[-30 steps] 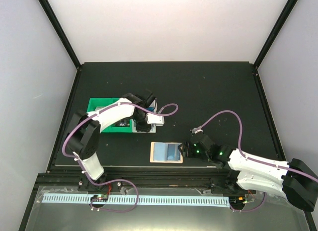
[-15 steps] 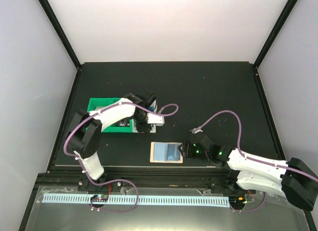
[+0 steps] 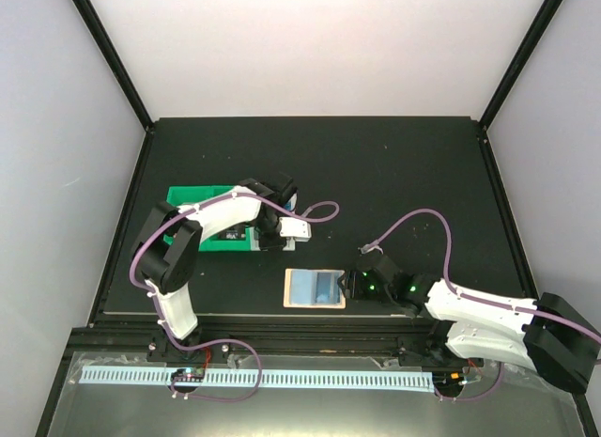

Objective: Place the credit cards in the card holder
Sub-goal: Pick up the credit card from the storage box.

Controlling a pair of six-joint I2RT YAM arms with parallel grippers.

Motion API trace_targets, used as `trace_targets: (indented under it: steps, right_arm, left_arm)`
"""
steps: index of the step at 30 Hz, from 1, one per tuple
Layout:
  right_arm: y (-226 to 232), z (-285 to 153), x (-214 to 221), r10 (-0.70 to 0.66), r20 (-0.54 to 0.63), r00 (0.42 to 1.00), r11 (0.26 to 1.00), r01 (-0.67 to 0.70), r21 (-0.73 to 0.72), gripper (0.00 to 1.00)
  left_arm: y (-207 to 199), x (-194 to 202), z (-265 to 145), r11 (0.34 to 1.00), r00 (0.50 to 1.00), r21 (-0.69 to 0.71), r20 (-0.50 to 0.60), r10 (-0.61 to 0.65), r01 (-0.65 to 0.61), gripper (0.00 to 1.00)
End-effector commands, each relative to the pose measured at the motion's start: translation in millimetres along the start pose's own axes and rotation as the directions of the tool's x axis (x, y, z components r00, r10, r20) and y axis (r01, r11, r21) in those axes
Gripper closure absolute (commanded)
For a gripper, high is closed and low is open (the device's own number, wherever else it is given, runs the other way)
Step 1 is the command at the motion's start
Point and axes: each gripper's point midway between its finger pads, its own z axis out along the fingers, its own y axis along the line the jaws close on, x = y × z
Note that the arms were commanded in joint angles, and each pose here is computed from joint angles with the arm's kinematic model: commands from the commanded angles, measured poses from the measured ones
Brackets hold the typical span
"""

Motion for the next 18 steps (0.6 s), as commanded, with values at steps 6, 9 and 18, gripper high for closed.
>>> trace_targets:
  steps: [6, 9, 18]
  right_arm:
    - [9.1, -1.9, -8.0, -0.006, 0.020, 1.000, 1.000, 0.007, -0.025, 0.37]
    - [8.9, -2.1, -8.1, -0.007, 0.021, 1.000, 1.000, 0.007, -0.024, 0.37]
    - [9.6, -1.8, -7.6, -0.008, 0.016, 1.000, 1.000, 0.009, -0.025, 0.38]
  left_arm:
    - [-5.4, -3.9, -24.2, 1.000, 0.999, 0.027, 0.032, -0.007, 0.007, 0.74]
    - [-7.3, -3.6, -28.4, 0.999, 0.999, 0.035, 0.032, -0.010, 0.009, 0.73]
    - [-5.0, -2.6, -42.7, 1.000, 0.999, 0.002, 0.037, -0.014, 0.014, 0.71]
